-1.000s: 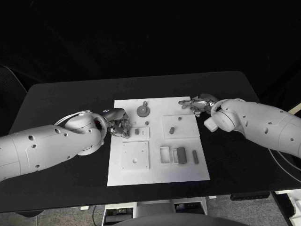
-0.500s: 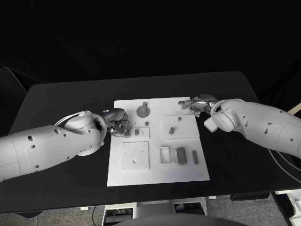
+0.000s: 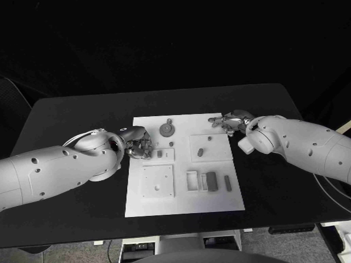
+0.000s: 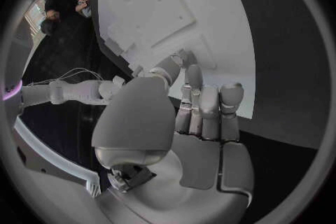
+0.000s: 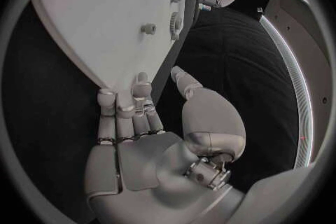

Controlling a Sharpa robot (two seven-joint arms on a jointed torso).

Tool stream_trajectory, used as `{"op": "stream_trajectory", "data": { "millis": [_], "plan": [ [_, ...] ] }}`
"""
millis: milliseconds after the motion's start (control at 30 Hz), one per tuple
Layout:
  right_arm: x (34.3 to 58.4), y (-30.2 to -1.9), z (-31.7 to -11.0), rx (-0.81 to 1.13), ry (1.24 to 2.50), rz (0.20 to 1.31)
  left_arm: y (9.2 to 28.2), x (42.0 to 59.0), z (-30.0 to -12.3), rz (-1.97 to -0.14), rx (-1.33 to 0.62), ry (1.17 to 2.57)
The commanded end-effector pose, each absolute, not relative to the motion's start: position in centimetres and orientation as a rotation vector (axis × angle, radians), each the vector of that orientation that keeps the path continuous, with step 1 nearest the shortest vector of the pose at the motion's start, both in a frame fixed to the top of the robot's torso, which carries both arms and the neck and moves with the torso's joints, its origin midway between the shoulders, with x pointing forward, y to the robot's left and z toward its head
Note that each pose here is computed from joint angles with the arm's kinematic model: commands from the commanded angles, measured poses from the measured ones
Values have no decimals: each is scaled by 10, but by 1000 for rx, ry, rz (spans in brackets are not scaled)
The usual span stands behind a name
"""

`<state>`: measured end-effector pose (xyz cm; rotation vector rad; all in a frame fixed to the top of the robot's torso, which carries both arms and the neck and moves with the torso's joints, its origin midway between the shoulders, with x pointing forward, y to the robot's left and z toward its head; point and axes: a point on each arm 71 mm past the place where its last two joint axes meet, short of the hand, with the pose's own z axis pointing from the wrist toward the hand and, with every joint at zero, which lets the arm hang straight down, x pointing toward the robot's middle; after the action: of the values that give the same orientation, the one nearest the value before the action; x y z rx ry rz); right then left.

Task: Assemble the parts on the task board

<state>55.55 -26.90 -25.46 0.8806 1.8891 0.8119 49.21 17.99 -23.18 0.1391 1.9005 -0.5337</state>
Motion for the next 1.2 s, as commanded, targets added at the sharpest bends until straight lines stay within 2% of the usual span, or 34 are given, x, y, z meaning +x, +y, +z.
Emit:
{"op": "stream_trajectory", "data": {
  "millis": [33, 1200],
  "plan": [
    [554, -267, -257, 867, 1918, 820, 182, 491, -236, -516, 135, 1935],
    [553, -266, -258, 867, 1922, 822, 186, 492, -238, -504, 124, 1963]
  ]
}}
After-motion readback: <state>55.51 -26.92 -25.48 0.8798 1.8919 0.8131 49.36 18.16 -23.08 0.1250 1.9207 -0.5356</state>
